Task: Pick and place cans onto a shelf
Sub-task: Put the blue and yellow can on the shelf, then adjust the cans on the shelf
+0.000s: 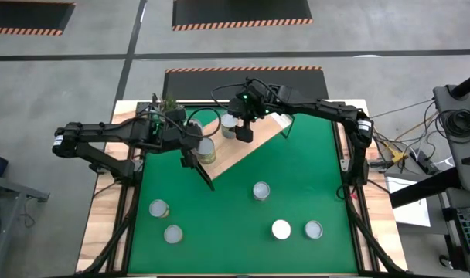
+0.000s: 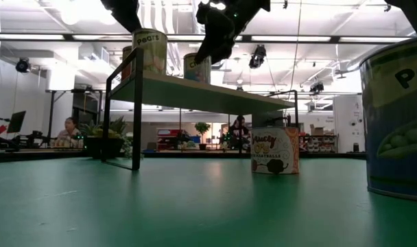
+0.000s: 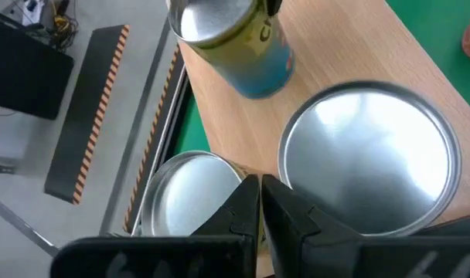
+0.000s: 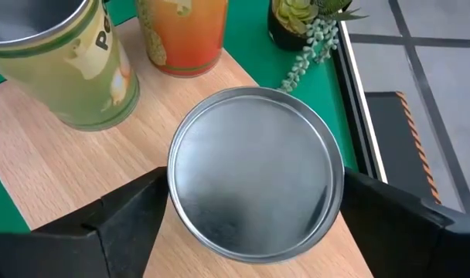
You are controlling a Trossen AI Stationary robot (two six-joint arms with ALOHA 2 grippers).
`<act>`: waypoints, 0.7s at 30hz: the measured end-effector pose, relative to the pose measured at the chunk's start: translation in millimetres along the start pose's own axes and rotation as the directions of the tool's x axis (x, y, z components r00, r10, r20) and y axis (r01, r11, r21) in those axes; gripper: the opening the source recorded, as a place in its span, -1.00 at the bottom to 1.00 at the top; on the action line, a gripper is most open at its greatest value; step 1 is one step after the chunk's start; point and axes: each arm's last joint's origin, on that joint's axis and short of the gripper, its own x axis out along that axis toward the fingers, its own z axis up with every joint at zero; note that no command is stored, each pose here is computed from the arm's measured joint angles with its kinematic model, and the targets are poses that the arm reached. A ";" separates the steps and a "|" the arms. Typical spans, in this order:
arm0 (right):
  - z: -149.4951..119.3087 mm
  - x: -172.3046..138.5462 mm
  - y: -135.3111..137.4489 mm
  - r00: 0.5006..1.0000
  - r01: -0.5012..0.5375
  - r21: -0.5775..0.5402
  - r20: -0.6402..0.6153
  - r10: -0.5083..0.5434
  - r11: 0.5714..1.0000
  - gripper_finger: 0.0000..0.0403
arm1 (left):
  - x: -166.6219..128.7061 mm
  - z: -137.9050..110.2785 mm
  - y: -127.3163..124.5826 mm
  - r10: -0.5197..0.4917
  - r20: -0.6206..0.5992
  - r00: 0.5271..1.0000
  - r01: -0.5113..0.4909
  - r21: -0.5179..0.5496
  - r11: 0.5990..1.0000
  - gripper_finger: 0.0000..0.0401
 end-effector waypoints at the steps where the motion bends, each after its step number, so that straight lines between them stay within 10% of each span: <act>1: 0.0 -0.1 0.0 1.000 0.000 0.000 0.000 0.000 1.000 0.75 | -1.3 1.1 1.1 0.011 0.007 1.000 -0.011 -0.001 1.000 -1.00; 21: 13.6 -114.2 43.9 0.987 -0.025 -0.044 0.159 0.032 0.999 0.66 | 10.1 -4.7 9.4 0.048 -0.044 0.998 -0.049 -0.013 0.999 -1.00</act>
